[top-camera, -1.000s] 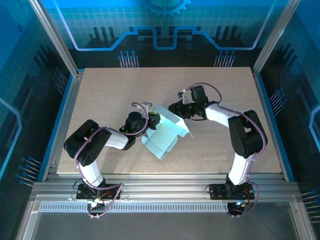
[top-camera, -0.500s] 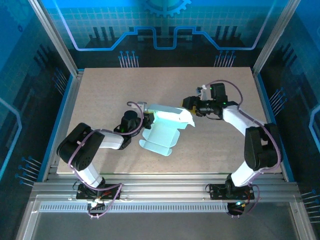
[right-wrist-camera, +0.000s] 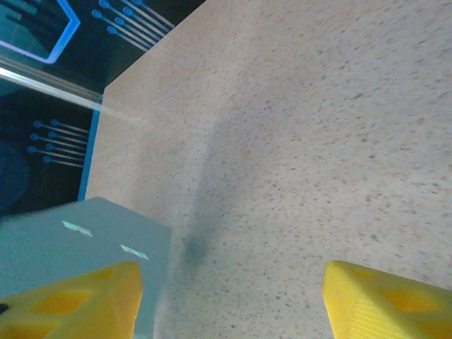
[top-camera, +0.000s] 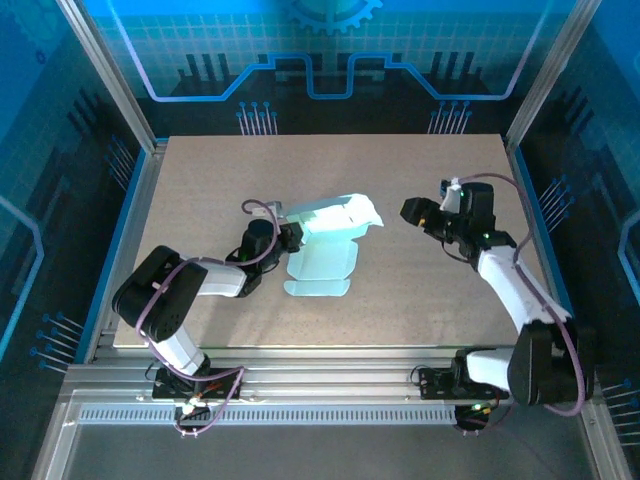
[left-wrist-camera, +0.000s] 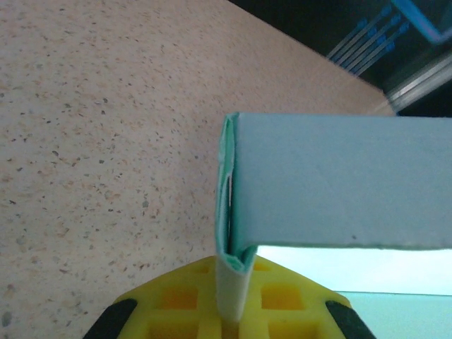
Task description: Fold the paper box
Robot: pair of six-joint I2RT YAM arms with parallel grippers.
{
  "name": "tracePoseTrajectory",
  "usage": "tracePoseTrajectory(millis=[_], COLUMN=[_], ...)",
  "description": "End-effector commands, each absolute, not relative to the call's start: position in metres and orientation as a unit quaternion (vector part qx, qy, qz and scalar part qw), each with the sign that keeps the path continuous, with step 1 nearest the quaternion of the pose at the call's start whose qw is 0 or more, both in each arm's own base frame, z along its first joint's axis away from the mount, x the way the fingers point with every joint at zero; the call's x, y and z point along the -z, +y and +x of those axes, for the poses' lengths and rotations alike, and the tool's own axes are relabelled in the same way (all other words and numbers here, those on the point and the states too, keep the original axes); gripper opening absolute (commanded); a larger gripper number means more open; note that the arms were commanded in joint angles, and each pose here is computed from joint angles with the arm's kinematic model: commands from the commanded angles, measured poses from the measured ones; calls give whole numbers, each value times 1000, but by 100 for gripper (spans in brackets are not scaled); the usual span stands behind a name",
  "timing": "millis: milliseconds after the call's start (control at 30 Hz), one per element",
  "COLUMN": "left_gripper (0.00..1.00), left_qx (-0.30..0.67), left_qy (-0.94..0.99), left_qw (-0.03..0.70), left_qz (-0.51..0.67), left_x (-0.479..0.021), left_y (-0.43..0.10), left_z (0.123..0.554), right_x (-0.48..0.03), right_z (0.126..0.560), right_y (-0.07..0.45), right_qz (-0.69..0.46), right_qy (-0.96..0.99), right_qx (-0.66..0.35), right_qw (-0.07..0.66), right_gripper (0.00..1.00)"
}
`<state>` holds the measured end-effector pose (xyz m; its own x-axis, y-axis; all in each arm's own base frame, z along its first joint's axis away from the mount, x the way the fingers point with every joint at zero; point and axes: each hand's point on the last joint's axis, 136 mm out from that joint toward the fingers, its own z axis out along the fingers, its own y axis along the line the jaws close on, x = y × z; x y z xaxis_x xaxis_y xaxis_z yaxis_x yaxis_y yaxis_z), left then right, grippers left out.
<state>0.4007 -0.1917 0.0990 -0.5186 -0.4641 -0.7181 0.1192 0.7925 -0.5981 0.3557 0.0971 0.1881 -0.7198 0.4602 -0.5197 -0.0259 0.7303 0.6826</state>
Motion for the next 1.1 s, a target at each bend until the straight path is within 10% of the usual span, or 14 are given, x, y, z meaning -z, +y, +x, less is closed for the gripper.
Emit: tracePoseTrajectory(millis=[0,700,1067], left_gripper=[0,0,0], left_qx=[348,447,443], left_qy=[773,654,637], left_qw=[482,431,404], left_qz=[-222,-432,-484], left_x=[-119,-133,-106], left_y=[-184,-189,-184], left_z=[424,462,456], right_x=[-193,-201,-245], right_z=[353,338,299], right_y=[76,150,223], right_qz=[165,61,-80], right_qy=[848,827,783], right_qx=[-310,-377,-212], right_qw=[397,412,579], right_gripper=[69,70,74])
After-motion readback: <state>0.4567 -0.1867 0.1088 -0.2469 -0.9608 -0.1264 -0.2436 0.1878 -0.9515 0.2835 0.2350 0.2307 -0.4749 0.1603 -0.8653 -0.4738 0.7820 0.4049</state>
